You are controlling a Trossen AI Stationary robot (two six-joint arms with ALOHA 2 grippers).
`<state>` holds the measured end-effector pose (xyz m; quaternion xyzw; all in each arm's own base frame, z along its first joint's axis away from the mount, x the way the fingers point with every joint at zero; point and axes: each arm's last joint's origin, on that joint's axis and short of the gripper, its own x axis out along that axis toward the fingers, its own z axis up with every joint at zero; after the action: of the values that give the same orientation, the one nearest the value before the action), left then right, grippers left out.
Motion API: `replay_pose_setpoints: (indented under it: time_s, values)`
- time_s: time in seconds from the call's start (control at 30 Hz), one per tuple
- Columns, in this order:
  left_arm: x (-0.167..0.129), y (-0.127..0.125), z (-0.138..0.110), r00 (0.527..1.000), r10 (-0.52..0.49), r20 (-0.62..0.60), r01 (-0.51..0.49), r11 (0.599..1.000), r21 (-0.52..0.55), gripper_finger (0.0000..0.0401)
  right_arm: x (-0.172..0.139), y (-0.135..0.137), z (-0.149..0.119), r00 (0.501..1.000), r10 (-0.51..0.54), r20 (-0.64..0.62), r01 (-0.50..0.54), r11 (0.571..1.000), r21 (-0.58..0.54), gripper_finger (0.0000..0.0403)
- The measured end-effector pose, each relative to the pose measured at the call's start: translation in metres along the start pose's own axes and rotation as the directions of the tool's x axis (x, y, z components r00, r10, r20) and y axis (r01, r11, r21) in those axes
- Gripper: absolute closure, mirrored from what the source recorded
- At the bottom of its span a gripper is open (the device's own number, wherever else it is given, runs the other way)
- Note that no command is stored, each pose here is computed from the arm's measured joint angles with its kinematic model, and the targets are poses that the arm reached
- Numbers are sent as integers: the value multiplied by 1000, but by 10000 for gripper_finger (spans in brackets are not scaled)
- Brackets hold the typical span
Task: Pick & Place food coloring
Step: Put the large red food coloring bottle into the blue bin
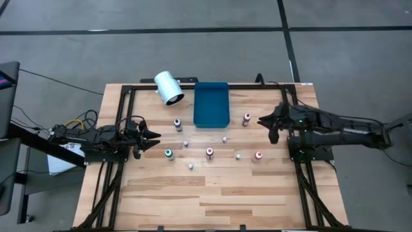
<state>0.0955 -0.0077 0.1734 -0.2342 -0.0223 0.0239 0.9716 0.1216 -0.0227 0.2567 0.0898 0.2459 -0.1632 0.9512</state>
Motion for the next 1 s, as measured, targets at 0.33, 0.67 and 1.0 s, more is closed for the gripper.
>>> replay_pose_setpoints:
  time_s: [0.33, 0.67, 1.0]
  values:
    - [0, 0, 0, 1000, 0, 0, 0, 1000, 0, 238, 24, 6, 25, 990, -38, -133, 33, 999, -43, 333]
    - [0, 0, 0, 1000, 0, 0, 0, 1000, 0, 238, 37, -7, 39, 957, -122, -262, 123, 992, -12, 288]
    - [0, 0, 0, 1000, 0, -1, 0, 1000, 0, 238, 62, -18, 31, 894, -171, -414, 208, 977, 44, 162]
